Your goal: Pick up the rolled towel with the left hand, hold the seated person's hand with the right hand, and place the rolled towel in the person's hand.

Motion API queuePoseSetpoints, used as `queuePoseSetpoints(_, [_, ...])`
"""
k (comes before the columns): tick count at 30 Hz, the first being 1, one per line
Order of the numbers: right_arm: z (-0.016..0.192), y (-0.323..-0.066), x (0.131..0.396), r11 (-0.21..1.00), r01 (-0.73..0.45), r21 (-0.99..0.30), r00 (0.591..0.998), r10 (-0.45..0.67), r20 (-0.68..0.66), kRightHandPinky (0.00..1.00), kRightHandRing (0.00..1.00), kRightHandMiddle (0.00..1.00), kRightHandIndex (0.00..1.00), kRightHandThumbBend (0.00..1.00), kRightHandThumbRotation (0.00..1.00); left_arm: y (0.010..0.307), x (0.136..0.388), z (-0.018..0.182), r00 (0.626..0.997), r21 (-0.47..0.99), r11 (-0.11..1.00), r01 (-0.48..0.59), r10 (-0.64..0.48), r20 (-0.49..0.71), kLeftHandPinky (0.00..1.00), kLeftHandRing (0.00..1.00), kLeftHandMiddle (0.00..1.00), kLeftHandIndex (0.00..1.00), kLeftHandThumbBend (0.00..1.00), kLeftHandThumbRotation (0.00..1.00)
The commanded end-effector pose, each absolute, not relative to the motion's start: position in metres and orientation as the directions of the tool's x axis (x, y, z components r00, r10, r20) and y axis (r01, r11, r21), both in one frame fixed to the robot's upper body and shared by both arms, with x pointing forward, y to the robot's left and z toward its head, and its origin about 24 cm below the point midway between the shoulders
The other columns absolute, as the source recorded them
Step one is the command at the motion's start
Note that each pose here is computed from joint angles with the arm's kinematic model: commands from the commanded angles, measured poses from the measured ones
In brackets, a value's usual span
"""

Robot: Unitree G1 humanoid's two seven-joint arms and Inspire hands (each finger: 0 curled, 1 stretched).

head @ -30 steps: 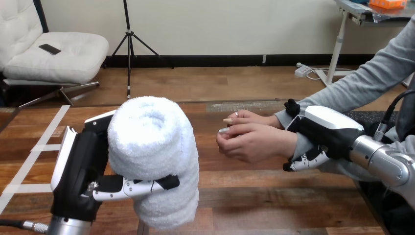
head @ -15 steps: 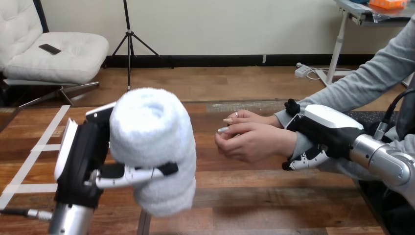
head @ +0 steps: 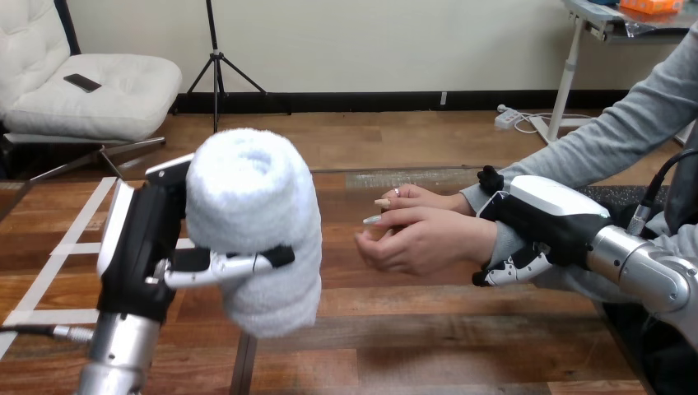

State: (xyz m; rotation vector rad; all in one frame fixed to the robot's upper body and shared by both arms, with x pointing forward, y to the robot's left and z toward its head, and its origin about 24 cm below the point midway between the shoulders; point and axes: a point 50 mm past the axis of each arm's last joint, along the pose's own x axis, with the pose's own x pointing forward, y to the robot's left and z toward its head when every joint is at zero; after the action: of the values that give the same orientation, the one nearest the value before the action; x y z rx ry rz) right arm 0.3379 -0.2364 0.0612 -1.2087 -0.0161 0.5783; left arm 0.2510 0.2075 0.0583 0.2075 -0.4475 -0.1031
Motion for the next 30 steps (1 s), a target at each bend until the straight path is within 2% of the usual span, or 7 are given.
queuePoseSetpoints(1, [0.092, -0.227, 0.350, 0.278, -0.310, -0.909, 0.868, 0.474, -0.150, 0.20, 0.23, 0.28, 0.28, 0.54, 0.11, 0.206, 0.276, 0.082, 0.858, 0.230, 0.973, 0.034, -0.147, 0.493, 0.28, 0.32, 0.37, 0.38, 0.63, 0.00])
queuePoseSetpoints(25, [0.091, -0.227, 0.347, 0.285, -0.319, -0.904, 0.862, 0.483, -0.152, 0.19, 0.22, 0.27, 0.27, 0.55, 0.13, 0.195, 0.316, 0.082, 0.887, 0.236, 0.969, 0.071, -0.169, 0.429, 0.31, 0.34, 0.39, 0.39, 0.65, 0.00])
queuePoseSetpoints(30, [0.090, -0.227, 0.346, 0.284, -0.319, -0.904, 0.859, 0.489, -0.149, 0.18, 0.22, 0.27, 0.27, 0.55, 0.13, 0.180, 0.331, 0.079, 0.900, 0.220, 0.972, 0.086, -0.170, 0.402, 0.33, 0.35, 0.40, 0.39, 0.64, 0.00])
